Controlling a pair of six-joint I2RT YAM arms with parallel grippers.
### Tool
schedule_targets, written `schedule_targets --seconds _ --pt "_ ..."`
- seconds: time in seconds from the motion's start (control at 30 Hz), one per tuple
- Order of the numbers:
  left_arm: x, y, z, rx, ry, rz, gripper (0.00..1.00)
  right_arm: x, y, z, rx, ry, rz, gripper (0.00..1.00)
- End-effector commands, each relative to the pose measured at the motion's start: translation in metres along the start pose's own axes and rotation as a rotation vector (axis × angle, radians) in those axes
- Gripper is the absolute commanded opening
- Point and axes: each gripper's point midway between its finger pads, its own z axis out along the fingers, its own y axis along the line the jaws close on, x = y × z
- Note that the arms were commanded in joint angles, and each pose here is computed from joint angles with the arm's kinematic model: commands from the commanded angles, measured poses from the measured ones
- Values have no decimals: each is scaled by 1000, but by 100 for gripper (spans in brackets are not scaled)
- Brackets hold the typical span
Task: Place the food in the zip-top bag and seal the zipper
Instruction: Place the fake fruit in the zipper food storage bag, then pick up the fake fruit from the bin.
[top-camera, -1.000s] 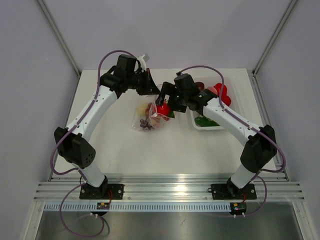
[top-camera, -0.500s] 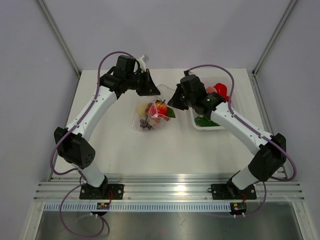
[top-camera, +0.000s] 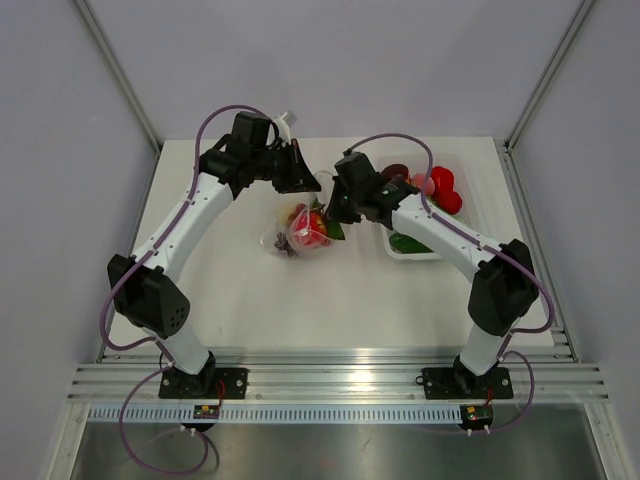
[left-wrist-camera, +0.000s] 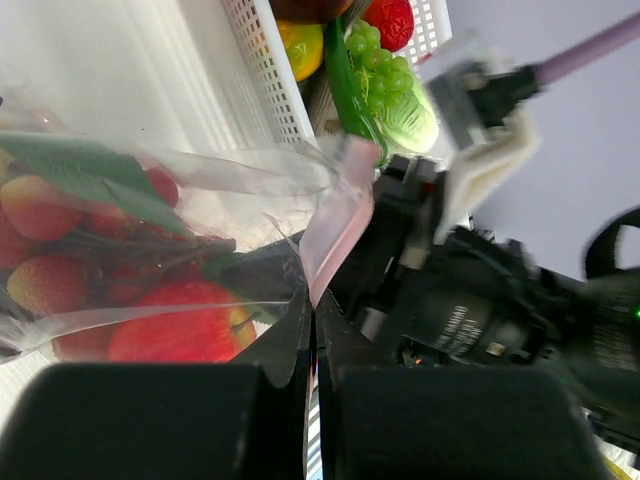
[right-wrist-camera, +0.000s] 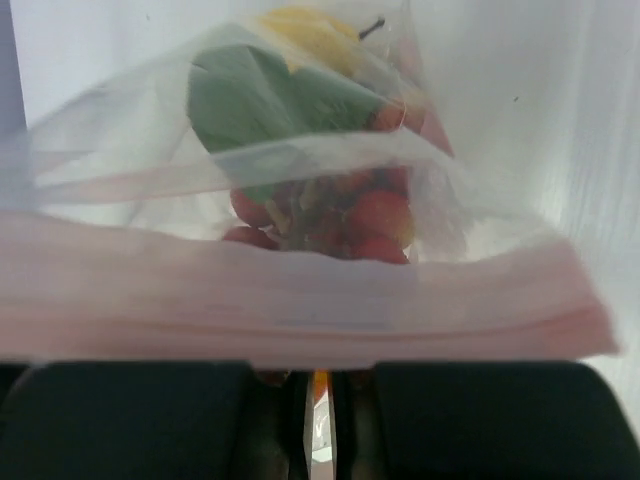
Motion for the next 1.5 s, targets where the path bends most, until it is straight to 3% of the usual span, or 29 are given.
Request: schedule_targets --seconds 0.0,0.17,0.27,0.3,0.4,0.5,0.7,1.47 --pt "-13 -29 -22 92 -73 55 0 -56 11 -56 -1 -196 -39 13" --pt "-14 -27 -23 84 -80 58 0 -99 -32 -99 73 -333 9 33" --pt "-14 -28 -22 88 -80 58 0 -122 -72 -104 108 -348 69 69" --pt "-14 -28 -22 89 -79 57 0 -125 -76 -101 98 -332 70 87" --pt "-16 -28 -19 95 -80 52 0 -143 -113 -85 219 -315 66 97" --pt "-15 -27 -18 96 -73 54 0 -153 -145 -63 317 -278 65 100" --pt "-15 -23 -20 69 -74 70 0 -169 -181 -40 355 -246 136 99" --pt "-17 -24 -21 65 -62 93 0 -171 -211 48 366 -111 178 100"
